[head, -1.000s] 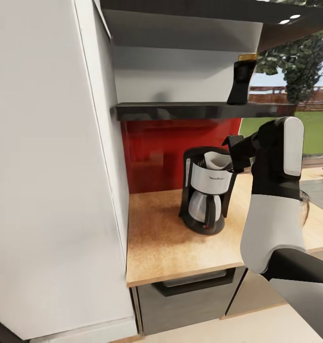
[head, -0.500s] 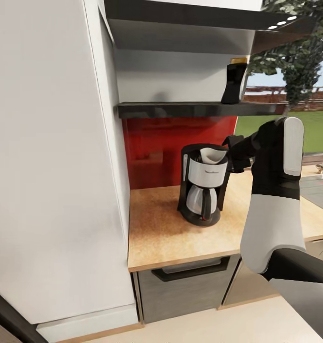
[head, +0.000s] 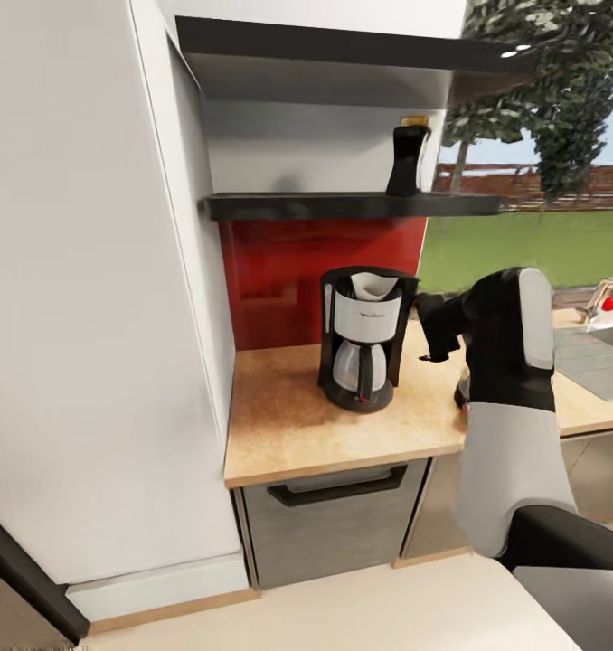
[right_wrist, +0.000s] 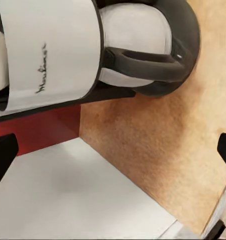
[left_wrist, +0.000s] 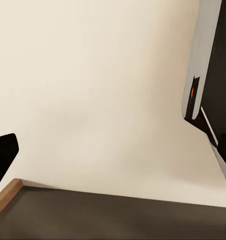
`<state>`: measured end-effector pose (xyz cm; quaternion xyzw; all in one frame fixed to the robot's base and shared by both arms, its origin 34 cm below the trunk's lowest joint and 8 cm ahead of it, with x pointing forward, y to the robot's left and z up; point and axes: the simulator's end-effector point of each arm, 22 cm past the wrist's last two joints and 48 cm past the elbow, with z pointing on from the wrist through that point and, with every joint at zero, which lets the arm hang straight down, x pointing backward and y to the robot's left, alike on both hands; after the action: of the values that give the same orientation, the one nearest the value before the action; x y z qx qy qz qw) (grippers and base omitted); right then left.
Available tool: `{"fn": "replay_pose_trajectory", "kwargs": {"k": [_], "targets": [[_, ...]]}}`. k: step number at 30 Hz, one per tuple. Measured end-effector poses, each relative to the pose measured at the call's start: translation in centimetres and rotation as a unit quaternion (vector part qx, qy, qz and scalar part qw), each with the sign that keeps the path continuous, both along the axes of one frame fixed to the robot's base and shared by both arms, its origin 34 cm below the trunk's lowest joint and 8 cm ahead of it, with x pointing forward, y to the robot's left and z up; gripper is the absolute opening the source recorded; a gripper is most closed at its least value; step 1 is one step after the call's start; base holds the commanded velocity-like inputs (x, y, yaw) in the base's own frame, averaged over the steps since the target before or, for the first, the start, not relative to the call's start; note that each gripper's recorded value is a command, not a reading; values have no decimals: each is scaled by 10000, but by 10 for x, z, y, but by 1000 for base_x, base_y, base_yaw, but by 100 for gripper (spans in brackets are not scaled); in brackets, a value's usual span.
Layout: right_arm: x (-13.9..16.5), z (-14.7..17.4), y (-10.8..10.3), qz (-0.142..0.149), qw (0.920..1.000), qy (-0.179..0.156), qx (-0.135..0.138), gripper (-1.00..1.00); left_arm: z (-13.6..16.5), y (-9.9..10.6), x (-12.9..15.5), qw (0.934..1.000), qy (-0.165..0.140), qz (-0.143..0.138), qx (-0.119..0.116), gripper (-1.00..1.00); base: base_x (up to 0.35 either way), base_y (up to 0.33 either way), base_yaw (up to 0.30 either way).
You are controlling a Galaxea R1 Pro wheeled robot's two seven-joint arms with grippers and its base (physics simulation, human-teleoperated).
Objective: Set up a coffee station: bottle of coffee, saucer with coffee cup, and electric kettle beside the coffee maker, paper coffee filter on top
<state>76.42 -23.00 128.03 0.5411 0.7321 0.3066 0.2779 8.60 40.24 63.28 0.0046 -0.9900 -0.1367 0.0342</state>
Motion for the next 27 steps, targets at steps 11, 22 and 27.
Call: {"fn": "replay_pose_trajectory", "kwargs": {"k": [11, 22, 27], "targets": [[-68, -181, 9, 863, 9849, 1393, -557, 100, -1, -3, 4, 10000, -36, -1, -17, 100, -262, -191, 0], [-184, -326, 16, 2009, 9383, 2622, -1027, 100, -1, -5, 4, 10000, -42, 1, -33, 100, -71, -48, 0], [-246, -381, 16, 2490, 9079, 3197, -1075, 100, -1, -5, 5, 10000, -55, -1, -31, 100, -2, -2, 0]]}}
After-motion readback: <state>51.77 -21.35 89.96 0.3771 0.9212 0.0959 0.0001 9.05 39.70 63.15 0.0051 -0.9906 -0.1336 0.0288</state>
